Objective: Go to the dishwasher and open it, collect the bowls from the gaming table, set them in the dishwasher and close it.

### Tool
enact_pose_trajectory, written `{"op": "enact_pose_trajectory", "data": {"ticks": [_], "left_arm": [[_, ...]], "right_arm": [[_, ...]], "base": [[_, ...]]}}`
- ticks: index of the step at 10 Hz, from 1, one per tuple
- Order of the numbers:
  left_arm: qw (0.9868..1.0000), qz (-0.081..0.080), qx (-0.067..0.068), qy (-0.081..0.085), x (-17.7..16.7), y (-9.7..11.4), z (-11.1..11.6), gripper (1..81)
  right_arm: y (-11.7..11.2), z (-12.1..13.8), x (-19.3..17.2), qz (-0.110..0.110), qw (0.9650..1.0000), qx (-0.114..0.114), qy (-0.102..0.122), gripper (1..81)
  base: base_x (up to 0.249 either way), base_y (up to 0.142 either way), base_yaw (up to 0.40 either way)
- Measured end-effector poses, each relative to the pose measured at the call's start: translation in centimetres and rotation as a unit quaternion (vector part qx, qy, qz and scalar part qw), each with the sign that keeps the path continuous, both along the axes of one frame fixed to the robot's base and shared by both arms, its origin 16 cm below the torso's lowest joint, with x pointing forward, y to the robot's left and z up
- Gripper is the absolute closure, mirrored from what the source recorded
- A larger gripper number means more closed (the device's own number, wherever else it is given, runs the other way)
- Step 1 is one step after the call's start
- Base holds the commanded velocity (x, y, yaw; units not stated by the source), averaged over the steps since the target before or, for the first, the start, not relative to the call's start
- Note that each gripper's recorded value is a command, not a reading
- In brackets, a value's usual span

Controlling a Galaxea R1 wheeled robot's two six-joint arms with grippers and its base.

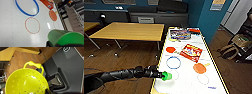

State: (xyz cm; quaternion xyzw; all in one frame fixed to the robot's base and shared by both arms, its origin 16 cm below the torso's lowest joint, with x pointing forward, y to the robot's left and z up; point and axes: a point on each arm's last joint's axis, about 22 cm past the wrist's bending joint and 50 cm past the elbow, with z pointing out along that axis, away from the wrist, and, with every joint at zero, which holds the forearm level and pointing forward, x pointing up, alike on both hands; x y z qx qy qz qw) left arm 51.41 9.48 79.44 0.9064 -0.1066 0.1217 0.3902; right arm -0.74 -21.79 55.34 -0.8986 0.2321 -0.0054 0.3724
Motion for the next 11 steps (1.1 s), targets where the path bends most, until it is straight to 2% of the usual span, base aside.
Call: {"op": "enact_pose_trajectory", "data": {"ticks": [2, 3, 5, 11], "left_arm": [[0.9997, 0.022, 0.011, -0.004, -2.4, 4.7, 0.4, 81.1], [0.9996, 0.024, 0.012, -0.006, -4.2, 6.0, 0.5, 81.1], [0.9997, 0.018, 0.008, -0.014, -7.8, 6.9, 1.0, 81.1], [0.9977, 0.02, 0.025, -0.059, -12.5, 10.1, 1.6, 81.1]], "right_arm": [[0.3, 0.2, 0.8, 0.0, 0.9999, 0.002, -0.015, 81.1], [0.5, 0.3, 1.1, 0.0, 0.9997, 0.004, -0.025, 81.1], [0.5, 0.6, 1.7, 0.001, 0.9991, 0.005, -0.043, 81.1], [0.6, 1.2, 3.7, 0.001, 0.9959, 0.005, -0.09, 81.1]], "base": [[0.0, 0.0, 0.0], [0.0, 0.0, 0.0], [0.0, 0.0, 0.0], [0.0, 0.0, 0.0]]}}
